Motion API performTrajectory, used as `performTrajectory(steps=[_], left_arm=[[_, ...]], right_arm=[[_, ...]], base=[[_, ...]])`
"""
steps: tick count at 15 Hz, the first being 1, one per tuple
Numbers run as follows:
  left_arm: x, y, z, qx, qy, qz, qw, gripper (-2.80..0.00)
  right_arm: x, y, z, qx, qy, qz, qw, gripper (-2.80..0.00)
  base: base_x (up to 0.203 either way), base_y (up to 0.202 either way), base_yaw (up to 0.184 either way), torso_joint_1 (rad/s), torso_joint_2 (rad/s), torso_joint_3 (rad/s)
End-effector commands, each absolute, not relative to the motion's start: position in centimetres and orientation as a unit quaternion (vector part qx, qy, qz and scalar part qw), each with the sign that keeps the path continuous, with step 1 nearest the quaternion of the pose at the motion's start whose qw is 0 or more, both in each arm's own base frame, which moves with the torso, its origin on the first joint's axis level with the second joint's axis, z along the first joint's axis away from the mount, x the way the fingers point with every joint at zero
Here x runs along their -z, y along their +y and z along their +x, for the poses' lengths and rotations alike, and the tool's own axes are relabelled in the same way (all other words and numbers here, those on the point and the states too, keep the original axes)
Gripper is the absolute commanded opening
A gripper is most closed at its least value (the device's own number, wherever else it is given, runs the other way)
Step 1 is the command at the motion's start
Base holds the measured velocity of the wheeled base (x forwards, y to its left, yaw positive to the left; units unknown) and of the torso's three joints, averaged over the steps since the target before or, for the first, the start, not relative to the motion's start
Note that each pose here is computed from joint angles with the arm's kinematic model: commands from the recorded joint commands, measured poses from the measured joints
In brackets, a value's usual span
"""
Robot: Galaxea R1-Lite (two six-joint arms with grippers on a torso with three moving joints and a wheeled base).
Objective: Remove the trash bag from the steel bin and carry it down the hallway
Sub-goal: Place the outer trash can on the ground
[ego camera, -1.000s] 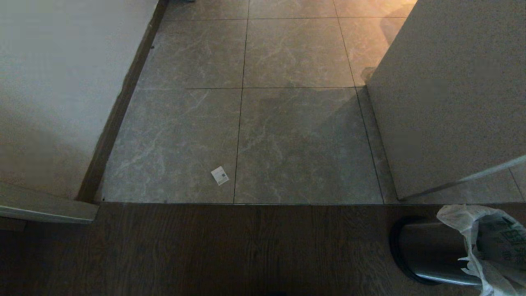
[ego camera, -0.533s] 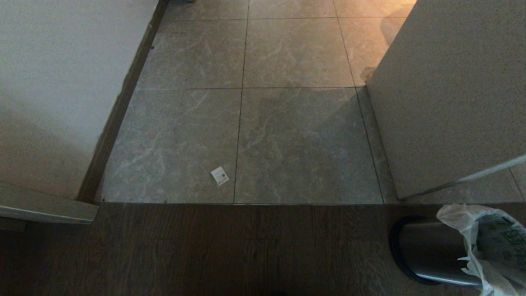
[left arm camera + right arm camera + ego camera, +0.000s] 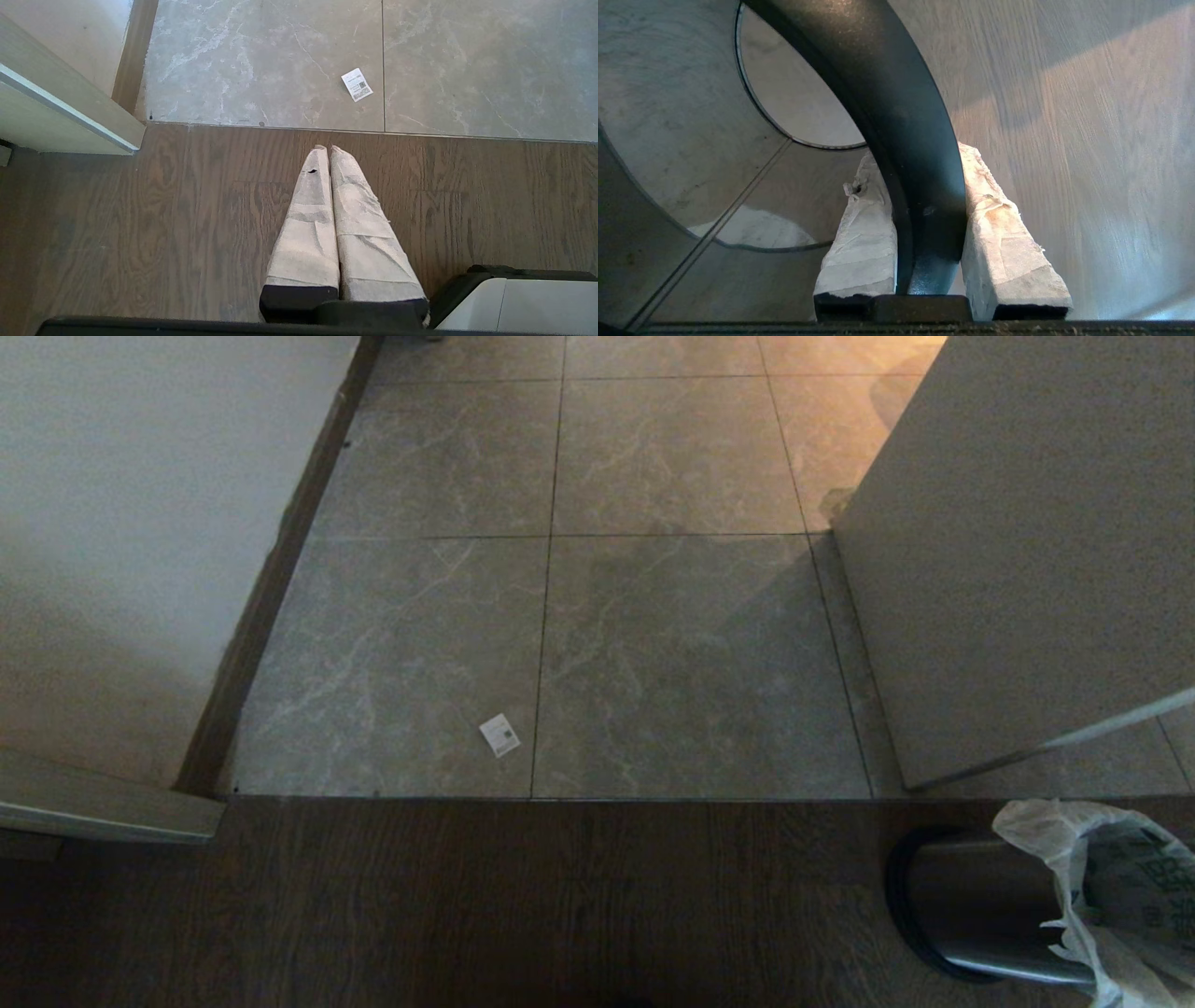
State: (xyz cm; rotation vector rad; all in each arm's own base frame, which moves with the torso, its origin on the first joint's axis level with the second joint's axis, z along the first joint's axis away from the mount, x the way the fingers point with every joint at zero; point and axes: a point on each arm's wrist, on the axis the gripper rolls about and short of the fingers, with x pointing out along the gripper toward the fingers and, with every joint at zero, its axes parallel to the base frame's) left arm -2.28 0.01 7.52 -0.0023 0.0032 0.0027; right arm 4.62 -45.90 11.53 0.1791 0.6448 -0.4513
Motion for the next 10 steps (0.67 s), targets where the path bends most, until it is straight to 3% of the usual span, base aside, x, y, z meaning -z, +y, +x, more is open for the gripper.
performTrajectory(steps=[1, 10], left_arm=[[-7.5, 0.0, -2.3, -0.002, 0.002, -0.002, 1.000, -2.80], [-7.5, 0.0, -2.3, -0.002, 0.002, -0.002, 1.000, -2.80]], right_arm=[[-6.7, -47.5, 5.1, 0.207, 0.316, 0.105, 0.920, -2.80], [1.4, -49.9, 5.2, 0.232, 0.301, 0.135, 0.915, -2.80]], base=[[0.000, 0.000, 0.000, 0.000, 0.00, 0.000], [0.000, 0.000, 0.000, 0.000, 0.00, 0.000]])
